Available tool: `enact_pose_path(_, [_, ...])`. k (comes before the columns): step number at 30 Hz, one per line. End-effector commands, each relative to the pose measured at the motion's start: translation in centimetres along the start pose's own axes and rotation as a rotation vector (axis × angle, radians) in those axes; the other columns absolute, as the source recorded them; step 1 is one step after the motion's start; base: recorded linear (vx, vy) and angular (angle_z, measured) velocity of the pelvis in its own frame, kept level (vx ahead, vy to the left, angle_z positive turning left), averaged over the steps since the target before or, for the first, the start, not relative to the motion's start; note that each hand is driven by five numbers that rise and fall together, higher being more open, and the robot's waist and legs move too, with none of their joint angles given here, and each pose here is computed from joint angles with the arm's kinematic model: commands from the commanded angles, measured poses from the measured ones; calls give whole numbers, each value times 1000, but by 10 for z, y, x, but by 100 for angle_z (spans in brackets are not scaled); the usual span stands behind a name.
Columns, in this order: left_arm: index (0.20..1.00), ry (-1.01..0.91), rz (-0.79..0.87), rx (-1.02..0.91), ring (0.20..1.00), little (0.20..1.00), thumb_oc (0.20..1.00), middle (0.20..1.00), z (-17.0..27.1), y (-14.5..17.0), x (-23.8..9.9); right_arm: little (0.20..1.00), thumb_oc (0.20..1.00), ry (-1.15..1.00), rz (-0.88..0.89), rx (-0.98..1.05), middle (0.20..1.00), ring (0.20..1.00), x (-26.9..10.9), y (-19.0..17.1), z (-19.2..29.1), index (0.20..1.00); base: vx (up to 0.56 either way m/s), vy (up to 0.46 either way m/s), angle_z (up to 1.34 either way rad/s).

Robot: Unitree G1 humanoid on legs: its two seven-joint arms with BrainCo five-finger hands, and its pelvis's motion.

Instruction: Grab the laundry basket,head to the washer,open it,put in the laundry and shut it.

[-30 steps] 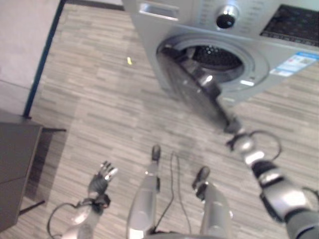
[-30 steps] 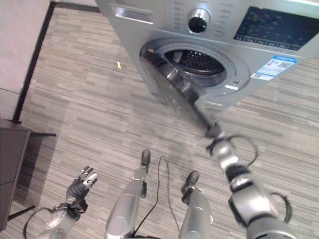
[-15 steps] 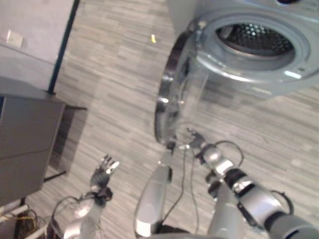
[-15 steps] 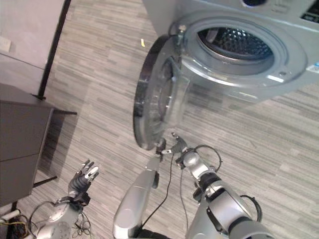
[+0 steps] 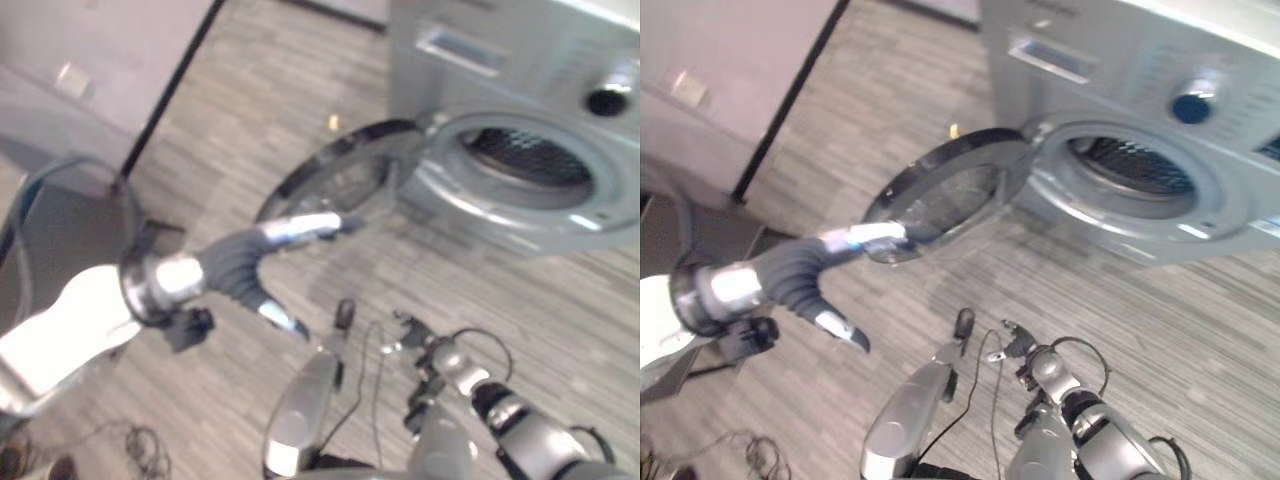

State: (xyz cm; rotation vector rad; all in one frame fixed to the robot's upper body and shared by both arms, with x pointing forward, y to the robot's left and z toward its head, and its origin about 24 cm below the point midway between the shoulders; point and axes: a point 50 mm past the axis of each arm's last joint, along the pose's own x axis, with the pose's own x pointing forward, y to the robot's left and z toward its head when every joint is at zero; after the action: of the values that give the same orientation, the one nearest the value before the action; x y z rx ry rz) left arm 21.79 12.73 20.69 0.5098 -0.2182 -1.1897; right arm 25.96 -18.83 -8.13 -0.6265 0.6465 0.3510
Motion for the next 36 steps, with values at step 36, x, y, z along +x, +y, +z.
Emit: enact_pose_path(36, [1000, 584, 791, -548, 1000, 1000, 1000, 1000, -211, 49, 73, 1000, 1000, 19, -70, 261, 1000, 1000, -14, 32, -14, 1000, -3, 3, -15])
